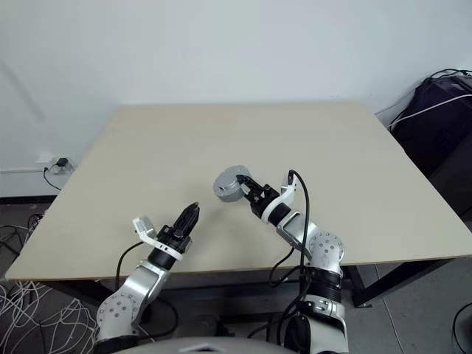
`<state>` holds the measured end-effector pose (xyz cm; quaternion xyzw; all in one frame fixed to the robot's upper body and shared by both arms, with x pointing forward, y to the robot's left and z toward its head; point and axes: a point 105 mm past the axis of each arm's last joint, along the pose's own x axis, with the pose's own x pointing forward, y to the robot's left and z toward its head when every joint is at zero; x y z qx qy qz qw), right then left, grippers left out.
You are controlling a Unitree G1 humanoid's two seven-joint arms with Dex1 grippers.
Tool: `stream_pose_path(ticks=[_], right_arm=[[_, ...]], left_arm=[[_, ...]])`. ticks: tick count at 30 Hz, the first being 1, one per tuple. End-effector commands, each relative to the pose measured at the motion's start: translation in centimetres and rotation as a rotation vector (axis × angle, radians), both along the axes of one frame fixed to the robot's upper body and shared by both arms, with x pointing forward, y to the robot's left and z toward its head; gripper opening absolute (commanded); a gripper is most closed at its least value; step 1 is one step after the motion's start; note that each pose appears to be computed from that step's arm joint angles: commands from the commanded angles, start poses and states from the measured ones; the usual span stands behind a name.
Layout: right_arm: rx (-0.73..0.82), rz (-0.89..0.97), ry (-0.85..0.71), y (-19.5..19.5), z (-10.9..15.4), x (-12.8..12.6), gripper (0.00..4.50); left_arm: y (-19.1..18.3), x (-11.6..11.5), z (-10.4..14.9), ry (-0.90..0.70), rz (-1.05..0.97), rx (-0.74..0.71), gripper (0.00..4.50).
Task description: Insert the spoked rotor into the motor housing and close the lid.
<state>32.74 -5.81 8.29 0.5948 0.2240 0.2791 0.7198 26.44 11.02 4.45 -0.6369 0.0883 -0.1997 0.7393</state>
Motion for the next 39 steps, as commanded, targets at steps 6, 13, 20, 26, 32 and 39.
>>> stream_pose_path(ticks=[6,13,20,26,32,39], right_arm=[[0.100,0.071,-0.040,2.9,1.7,-1.2,1.95],[0.114,0.109,-0.039,3.5,1.8,-1.8,1.95],[0.136,0.188,-0.030,4.5,1.7,-3.0,1.95],[0.142,0.230,-0.008,5.0,1.4,-3.7,1.95],[0.145,0.282,0.012,5.8,1.1,-4.5,1.95],[0.147,0.337,0.034,6.2,0.8,-5.3,1.95]], left_arm=[[-1.9,-0.1,1.4,-0.046,-0.010,-0.197,4.48],[-2.4,0.1,0.8,0.008,-0.025,-0.263,4.48],[-2.6,0.2,1.0,0.006,-0.039,-0.340,4.48],[-2.7,0.3,1.3,-0.011,-0.042,-0.378,4.48],[-2.7,0.2,1.4,-0.014,-0.046,-0.390,4.48],[-2.9,0.3,1.7,-0.027,-0.059,-0.406,4.48]])
